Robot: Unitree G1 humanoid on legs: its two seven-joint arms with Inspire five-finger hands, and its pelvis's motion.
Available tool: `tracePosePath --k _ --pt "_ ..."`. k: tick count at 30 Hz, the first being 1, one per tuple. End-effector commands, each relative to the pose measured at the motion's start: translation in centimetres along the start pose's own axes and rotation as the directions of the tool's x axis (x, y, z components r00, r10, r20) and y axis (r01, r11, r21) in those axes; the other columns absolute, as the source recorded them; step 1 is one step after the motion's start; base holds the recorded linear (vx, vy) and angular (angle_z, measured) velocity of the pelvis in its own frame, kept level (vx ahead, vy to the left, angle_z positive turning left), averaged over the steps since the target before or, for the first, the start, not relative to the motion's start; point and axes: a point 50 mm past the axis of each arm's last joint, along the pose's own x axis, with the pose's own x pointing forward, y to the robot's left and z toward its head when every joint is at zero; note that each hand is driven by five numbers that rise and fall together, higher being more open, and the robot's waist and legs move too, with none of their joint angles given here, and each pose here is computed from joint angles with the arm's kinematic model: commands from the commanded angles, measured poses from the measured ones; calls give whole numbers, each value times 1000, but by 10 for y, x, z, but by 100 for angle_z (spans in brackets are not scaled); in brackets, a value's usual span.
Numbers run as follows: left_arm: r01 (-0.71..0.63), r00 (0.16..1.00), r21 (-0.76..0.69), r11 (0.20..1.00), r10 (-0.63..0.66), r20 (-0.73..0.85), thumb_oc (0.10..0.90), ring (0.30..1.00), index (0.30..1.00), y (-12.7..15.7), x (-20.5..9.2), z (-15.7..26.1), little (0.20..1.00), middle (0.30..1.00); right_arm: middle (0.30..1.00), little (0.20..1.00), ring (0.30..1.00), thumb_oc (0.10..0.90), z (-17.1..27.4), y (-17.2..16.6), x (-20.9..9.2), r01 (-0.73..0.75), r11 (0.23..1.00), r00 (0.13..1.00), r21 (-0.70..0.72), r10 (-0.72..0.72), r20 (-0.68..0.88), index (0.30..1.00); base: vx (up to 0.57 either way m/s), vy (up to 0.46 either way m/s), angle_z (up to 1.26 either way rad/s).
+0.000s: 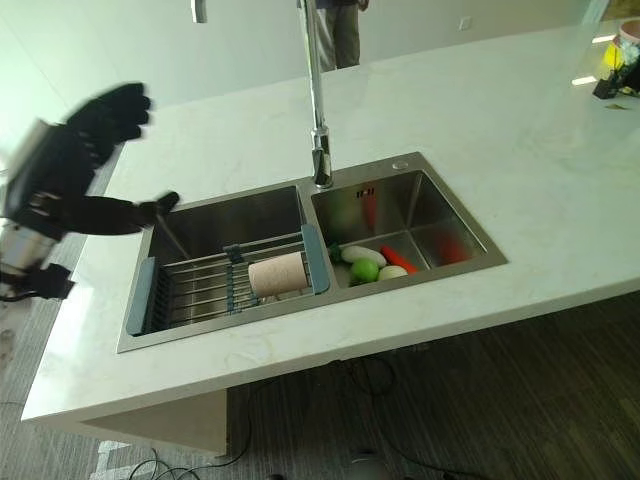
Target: Place the dishes in the dishwasher.
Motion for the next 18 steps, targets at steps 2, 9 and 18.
tracePosePath --k 2,9,18 --pt "-56 990 57 997 49 130 800 900 900 21 26 35 900 900 900 900 900 800 14 -1 2 -8 999 998 36 5 60 900 38 -9 -16" --pt "57 996 206 977 -70 60 800 900 900 -7 50 26 900 900 900 900 900 800 13 4 1 -18 999 997 49 15 71 900 16 7 -19" --pt "123 992 383 916 -115 -42 800 900 900 -15 53 6 900 900 900 900 900 800 9 1 0 4 998 998 65 -8 69 900 -3 27 -11"
